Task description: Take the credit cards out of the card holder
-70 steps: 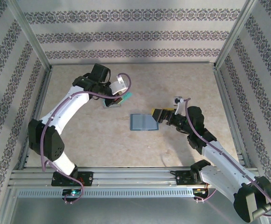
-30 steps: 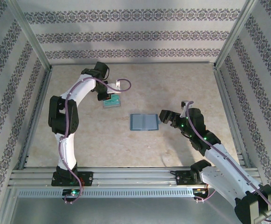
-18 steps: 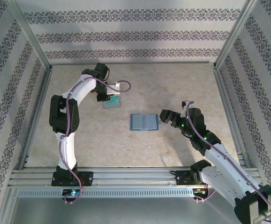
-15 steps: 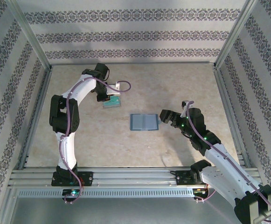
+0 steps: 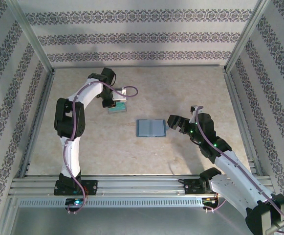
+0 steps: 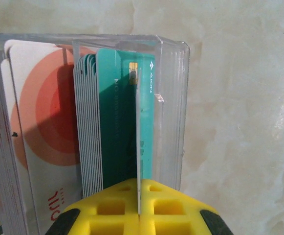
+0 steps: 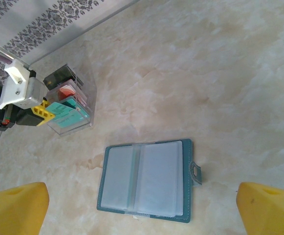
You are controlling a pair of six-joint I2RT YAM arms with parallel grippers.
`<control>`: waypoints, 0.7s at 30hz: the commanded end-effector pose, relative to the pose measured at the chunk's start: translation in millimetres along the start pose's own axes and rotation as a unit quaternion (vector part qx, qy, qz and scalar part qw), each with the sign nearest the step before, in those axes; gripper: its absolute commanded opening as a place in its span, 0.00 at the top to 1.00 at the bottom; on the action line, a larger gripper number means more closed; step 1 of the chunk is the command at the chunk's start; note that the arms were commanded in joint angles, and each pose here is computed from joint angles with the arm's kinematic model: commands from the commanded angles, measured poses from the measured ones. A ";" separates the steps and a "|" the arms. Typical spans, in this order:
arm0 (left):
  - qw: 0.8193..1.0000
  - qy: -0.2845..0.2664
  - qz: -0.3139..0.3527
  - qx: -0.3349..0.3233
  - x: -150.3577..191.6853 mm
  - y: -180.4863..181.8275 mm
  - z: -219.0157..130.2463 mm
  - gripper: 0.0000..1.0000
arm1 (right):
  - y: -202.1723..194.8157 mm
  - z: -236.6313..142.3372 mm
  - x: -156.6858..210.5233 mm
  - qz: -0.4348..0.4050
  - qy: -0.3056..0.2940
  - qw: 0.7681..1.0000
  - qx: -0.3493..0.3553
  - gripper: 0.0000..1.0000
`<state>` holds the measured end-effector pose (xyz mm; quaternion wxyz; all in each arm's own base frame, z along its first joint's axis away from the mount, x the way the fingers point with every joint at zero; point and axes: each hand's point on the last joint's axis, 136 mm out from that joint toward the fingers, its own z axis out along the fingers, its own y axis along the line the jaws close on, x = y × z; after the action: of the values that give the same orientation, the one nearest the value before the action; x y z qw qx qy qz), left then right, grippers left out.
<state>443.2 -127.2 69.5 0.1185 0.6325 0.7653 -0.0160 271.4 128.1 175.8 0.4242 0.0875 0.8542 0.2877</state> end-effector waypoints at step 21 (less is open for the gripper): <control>1.000 0.013 0.010 0.006 -12.0 -1.1 -6.2 0.83 | 5.4 -7.6 -12.8 0.000 -0.020 1.000 -0.004 0.02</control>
<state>448.8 -136.7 78.8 0.1242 0.6377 0.7601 -0.0105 270.6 127.9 179.5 0.4290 0.0867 0.8509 0.2904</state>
